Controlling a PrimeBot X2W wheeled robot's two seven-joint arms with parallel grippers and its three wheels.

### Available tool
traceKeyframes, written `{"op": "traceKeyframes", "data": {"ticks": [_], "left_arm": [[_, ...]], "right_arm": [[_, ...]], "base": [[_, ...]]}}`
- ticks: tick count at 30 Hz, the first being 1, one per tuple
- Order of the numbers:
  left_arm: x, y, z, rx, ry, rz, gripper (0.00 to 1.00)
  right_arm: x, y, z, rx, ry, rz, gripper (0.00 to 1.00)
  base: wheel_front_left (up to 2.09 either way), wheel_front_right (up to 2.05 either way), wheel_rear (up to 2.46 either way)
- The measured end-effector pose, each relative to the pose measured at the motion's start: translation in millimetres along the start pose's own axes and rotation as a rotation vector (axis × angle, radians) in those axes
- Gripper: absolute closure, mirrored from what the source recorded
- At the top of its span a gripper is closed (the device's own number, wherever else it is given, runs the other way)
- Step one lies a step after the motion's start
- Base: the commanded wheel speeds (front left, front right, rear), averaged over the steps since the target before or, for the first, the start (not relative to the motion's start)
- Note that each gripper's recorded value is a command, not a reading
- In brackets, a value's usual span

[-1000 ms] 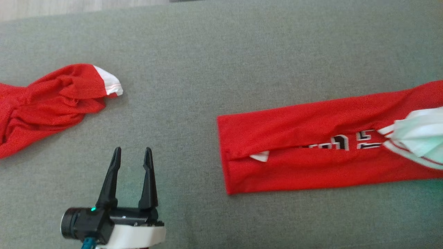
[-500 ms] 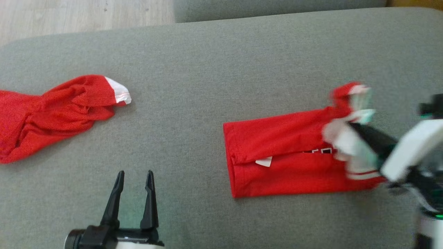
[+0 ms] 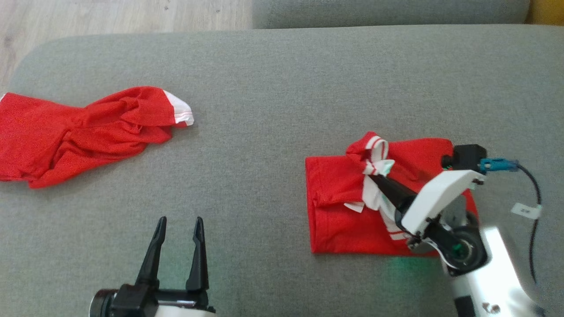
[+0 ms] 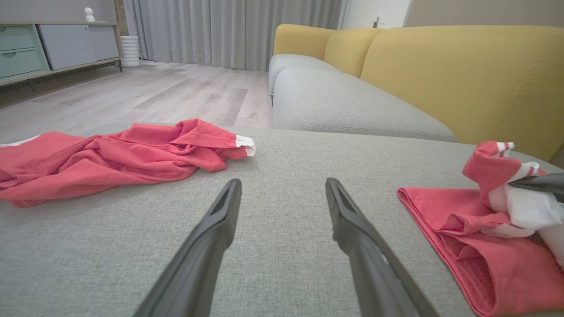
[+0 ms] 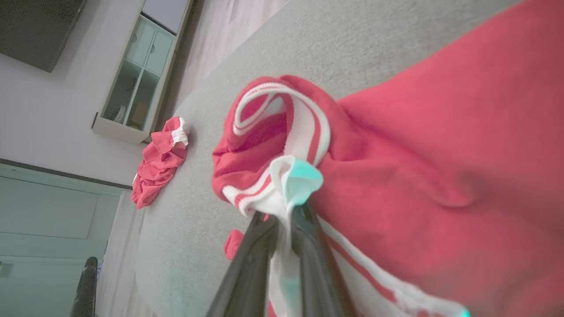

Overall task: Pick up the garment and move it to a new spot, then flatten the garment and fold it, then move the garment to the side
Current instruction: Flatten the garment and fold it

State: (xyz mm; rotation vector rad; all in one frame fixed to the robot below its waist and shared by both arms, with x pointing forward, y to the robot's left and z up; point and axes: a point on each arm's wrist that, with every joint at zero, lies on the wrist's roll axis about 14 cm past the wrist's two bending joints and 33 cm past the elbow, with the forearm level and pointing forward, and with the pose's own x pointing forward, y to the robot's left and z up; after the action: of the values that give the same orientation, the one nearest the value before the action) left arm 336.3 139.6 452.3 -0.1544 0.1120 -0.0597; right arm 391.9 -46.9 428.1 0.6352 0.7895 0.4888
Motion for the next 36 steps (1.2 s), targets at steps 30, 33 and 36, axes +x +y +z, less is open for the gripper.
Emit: {"op": "traceKeyframes", "data": {"ticks": [30, 33, 36], "left_arm": [[13.4, -36.7, 2.6, 0.008, -0.011, -0.127, 0.0], [14.4, -39.7, 3.1, 0.009, -0.013, -0.138, 0.0], [13.2, -41.1, 7.3, 0.01, -0.026, -0.145, 0.0]], "right_arm": [[-86.6, -11.8, 71.9, -0.321, -0.545, -0.123, 0.0], [-108.7, -35.6, 73.7, -0.426, -0.594, -0.238, 0.0], [-131.5, -54.2, 76.9, -0.537, -0.674, -0.339, 0.0]], "base": [[0.0, 0.0, 0.0], [0.0, 0.0, 0.0], [0.0, 0.0, 0.0]]}}
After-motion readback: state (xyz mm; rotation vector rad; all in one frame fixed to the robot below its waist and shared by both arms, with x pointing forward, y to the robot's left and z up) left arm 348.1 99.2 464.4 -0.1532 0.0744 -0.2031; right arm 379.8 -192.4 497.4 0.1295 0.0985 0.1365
